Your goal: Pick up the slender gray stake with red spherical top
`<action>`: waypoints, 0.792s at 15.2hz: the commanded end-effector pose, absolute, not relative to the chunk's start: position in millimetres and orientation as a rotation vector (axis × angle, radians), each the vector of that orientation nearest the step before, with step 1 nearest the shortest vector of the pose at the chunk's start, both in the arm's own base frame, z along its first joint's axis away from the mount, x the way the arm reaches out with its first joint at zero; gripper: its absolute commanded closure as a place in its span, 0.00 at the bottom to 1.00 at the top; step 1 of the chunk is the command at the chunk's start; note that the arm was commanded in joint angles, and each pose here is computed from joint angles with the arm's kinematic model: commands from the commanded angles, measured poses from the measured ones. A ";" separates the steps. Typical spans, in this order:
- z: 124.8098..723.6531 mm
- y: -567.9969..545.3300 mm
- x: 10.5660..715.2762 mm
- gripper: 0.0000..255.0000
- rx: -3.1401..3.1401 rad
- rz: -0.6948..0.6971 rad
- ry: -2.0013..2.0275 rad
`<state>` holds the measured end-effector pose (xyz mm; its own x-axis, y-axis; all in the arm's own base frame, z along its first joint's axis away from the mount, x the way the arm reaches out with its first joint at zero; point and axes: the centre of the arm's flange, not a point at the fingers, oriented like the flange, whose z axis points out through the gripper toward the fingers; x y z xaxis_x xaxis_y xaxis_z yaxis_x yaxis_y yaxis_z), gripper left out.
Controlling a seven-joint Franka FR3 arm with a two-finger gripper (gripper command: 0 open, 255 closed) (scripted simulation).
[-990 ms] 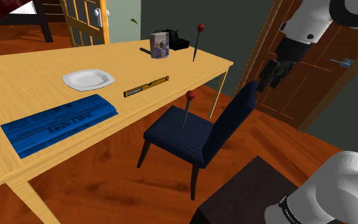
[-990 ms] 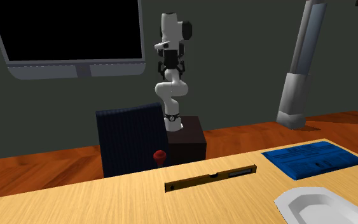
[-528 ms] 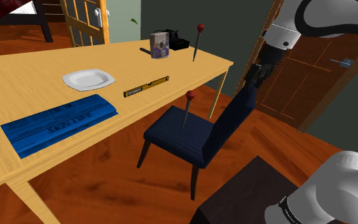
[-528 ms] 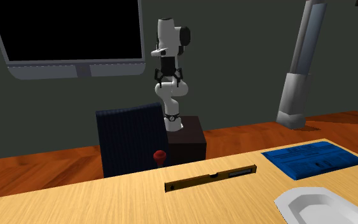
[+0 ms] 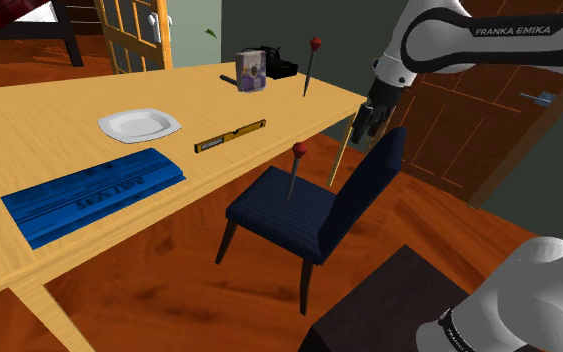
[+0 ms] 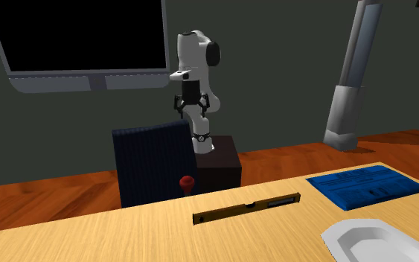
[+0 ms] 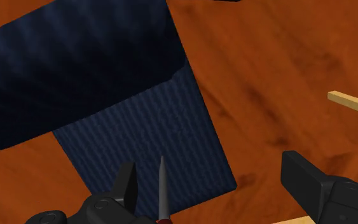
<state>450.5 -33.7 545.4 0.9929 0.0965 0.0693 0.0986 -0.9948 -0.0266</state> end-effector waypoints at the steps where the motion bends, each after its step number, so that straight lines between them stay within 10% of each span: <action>1: 530.7 -37.1 473.4 0.00 -3.105 -0.110 -0.188; 12: 461.7 -49.4 599.3 0.00 -3.089 -0.126 -0.381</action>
<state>589.9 -48.1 469.1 0.9699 0.2293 0.0816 0.2314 -0.9727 -0.0177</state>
